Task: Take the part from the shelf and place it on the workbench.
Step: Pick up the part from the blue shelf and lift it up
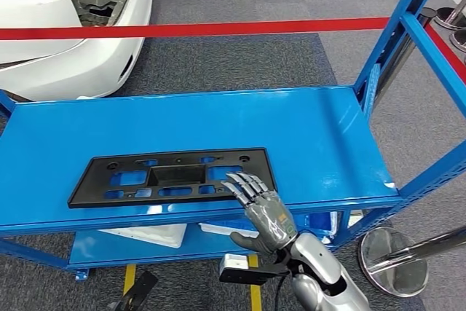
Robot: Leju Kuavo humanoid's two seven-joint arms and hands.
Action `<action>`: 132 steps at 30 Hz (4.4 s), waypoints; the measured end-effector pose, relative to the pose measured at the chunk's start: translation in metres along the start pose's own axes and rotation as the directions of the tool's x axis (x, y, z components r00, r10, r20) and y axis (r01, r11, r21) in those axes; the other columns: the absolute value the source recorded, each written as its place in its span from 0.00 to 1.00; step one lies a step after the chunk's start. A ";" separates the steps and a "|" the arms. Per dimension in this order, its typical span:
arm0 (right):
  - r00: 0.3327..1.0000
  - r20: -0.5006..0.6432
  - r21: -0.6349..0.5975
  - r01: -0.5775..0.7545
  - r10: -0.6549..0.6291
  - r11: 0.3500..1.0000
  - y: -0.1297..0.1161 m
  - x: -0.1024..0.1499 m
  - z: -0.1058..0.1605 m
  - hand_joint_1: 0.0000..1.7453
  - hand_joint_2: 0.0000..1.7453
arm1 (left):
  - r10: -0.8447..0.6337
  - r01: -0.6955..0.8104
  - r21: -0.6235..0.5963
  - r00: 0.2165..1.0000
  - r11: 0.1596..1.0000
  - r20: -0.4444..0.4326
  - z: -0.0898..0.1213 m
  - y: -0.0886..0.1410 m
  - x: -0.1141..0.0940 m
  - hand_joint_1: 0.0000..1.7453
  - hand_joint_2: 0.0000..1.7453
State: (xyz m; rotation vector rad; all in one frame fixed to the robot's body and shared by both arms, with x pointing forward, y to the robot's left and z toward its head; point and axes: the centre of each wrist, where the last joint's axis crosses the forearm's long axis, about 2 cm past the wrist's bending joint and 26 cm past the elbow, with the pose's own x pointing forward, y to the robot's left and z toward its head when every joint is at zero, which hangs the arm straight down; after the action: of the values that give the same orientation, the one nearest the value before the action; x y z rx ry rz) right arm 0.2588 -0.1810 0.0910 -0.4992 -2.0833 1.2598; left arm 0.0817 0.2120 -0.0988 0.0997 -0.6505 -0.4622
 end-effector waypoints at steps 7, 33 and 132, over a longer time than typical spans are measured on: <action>0.999 0.045 0.069 -0.013 0.010 0.998 0.000 -0.004 -0.006 0.00 1.00 | -0.008 0.008 -0.002 1.000 1.000 0.003 -0.001 0.000 0.001 0.00 0.00; 0.984 0.085 0.040 -0.162 0.158 0.986 -0.017 -0.024 -0.039 0.00 1.00 | -0.024 0.024 -0.005 1.000 1.000 -0.004 -0.001 0.001 0.003 0.00 0.00; 0.939 0.034 0.169 -0.342 0.341 0.925 0.000 -0.080 -0.054 1.00 1.00 | -0.082 0.082 -0.033 0.997 0.996 0.005 -0.005 0.002 0.012 0.00 0.00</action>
State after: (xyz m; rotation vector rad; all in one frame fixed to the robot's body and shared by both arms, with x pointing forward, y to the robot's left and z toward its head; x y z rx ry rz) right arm 0.3540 -0.1951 0.0829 -0.8061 -1.9203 1.6243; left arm 0.0938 0.2084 -0.0958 0.0947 -0.6443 -0.5519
